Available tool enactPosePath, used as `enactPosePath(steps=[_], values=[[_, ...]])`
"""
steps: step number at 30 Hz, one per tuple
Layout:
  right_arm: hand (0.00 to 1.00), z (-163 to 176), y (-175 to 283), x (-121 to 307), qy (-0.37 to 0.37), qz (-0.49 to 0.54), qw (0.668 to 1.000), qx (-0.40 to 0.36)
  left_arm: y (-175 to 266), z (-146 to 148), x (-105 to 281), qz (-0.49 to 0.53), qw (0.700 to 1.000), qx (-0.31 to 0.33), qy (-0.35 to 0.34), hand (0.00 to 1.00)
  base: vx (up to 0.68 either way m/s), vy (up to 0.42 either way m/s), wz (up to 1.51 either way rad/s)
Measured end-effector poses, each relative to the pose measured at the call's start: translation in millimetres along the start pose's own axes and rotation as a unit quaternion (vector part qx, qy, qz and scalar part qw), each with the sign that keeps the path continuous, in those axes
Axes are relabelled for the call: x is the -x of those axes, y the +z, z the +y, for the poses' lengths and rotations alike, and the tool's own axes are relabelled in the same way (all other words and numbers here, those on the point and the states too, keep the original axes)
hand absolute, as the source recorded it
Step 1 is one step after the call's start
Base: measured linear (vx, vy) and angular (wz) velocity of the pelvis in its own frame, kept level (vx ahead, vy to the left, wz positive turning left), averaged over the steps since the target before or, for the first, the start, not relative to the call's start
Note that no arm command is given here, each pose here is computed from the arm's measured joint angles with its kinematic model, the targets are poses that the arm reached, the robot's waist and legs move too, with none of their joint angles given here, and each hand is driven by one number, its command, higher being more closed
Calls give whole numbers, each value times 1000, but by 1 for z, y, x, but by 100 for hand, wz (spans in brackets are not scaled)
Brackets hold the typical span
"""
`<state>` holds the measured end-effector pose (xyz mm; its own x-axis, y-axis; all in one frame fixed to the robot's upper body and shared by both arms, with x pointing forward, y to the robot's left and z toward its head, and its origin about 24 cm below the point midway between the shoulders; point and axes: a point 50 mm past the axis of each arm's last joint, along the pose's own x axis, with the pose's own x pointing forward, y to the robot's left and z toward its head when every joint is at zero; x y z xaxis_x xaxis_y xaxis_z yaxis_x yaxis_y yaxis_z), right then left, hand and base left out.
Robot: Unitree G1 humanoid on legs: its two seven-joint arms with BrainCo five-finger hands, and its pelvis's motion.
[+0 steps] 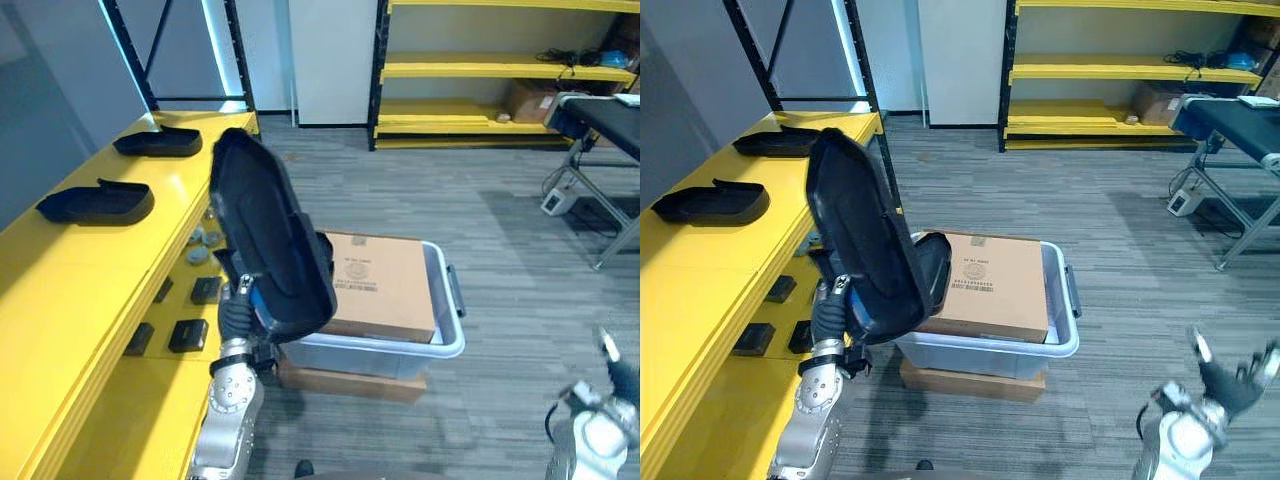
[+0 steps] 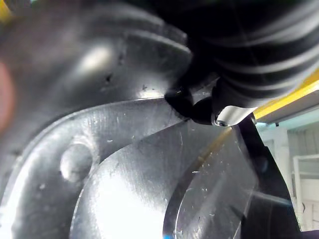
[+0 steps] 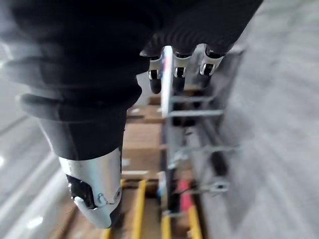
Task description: Walk over and take plastic housings, then place them on the shelf
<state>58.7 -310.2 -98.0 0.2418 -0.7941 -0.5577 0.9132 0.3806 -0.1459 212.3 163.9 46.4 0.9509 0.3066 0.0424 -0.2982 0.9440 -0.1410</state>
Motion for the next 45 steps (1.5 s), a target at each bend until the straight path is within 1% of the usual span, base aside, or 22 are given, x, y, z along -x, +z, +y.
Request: enactPosePath(steps=[1, 3, 6, 10, 13, 17, 20, 25, 27, 34, 39, 41, 45], values=[[0, -3, -13, 2, 3, 27, 1000, 12, 1, 0, 0, -2, 1000, 3, -3, 100, 46, -17, -2], [0, -11, -54, 12, 18, 115, 992, 49, 4, -3, 0, -11, 1000, 10, -16, 100, 15, -6, 0], [0, -12, -82, 25, 33, 179, 981, 66, 5, -3, 0, -15, 1000, 7, -26, 100, 7, -6, 11], [0, -6, -102, 37, 70, 221, 968, 94, 6, -4, 0, -19, 999, 6, -28, 100, -18, -12, 41], [0, 7, -103, 39, 97, 221, 964, 110, 8, -5, -1, -24, 999, 6, -31, 100, -18, -19, 89], [0, 18, -100, 38, 111, 214, 963, 119, 10, -15, -1, -30, 998, 18, -45, 100, 29, 55, 158], [0, 34, -83, 28, 130, 180, 968, 117, 12, -21, -2, -36, 998, 32, -38, 100, 41, 103, 140], [0, 53, -76, 26, 153, 165, 968, 110, 21, -29, -7, -59, 996, 39, -50, 100, 90, 110, 102], [0, 59, -81, 33, 165, 175, 964, 114, 21, -31, -7, -59, 996, 40, -54, 100, 134, 171, 55], [0, 59, -88, 39, 174, 188, 959, 126, 22, -36, -8, -61, 996, 45, -56, 100, 209, 114, 71], [0, 35, -105, 51, 157, 210, 956, 132, 27, -57, -3, -68, 992, 66, -85, 100, 178, -33, 133], [0, 36, -108, 54, 158, 215, 955, 130, 29, -56, -2, -72, 992, 73, -80, 100, 166, -136, 86], [0, 45, -98, 51, 172, 192, 959, 119, 30, -58, 0, -70, 991, 83, -78, 100, 150, -158, 33]])
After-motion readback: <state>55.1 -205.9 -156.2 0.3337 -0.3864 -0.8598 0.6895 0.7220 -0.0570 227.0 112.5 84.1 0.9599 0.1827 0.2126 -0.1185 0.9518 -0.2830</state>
